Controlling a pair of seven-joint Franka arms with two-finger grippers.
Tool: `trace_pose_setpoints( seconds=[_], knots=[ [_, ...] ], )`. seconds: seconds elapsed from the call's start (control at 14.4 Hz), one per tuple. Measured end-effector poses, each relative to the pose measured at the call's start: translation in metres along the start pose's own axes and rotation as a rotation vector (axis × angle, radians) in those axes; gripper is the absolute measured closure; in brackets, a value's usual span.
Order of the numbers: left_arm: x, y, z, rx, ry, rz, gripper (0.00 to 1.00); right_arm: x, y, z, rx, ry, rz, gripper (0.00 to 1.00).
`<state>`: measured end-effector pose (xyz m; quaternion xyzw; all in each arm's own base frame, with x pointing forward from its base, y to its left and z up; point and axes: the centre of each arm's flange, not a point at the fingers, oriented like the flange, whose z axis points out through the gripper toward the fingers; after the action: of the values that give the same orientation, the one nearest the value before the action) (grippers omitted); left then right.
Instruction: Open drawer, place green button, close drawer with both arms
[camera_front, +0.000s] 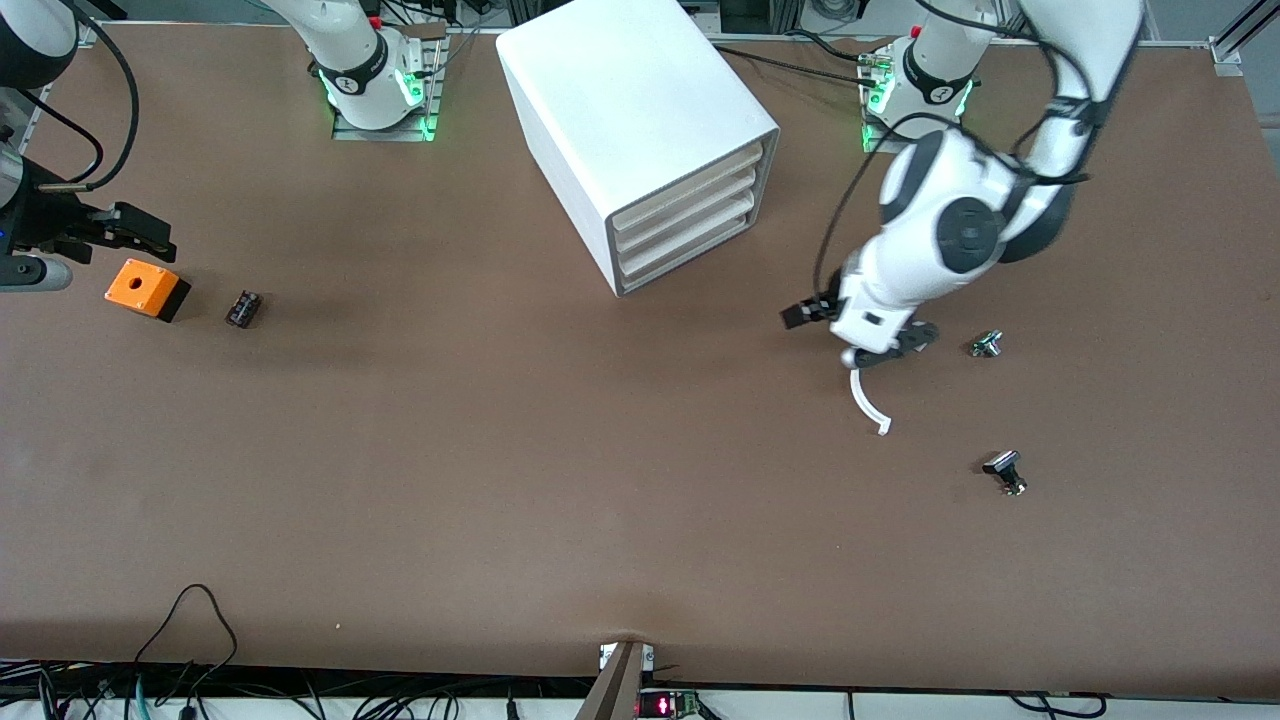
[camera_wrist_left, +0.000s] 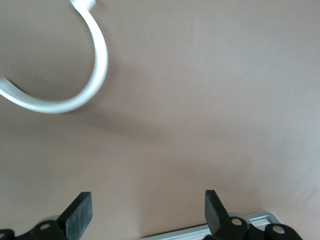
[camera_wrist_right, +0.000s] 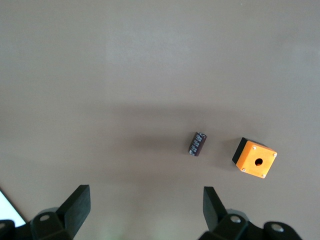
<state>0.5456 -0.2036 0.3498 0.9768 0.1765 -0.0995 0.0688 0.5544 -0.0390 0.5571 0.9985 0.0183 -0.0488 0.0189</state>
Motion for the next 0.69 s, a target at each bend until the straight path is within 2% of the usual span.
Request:
trace_pose_setpoints(
  seconds=[0.28, 0.48, 0.69],
  knots=[
    [0.024, -0.081, -0.077, 0.018, 0.025, 0.117, 0.01, 0.0, 0.001, -0.004, -0.001, 0.019, 0.003, 0.0],
    [0.017, -0.132, -0.137, 0.049, 0.068, 0.234, 0.01, 0.003, -0.001, -0.007, 0.017, 0.049, 0.044, 0.0],
    [0.0, -0.161, -0.208, 0.105, 0.114, 0.312, 0.0, 0.003, -0.001, -0.007, 0.022, 0.05, 0.057, 0.0]
  ],
)
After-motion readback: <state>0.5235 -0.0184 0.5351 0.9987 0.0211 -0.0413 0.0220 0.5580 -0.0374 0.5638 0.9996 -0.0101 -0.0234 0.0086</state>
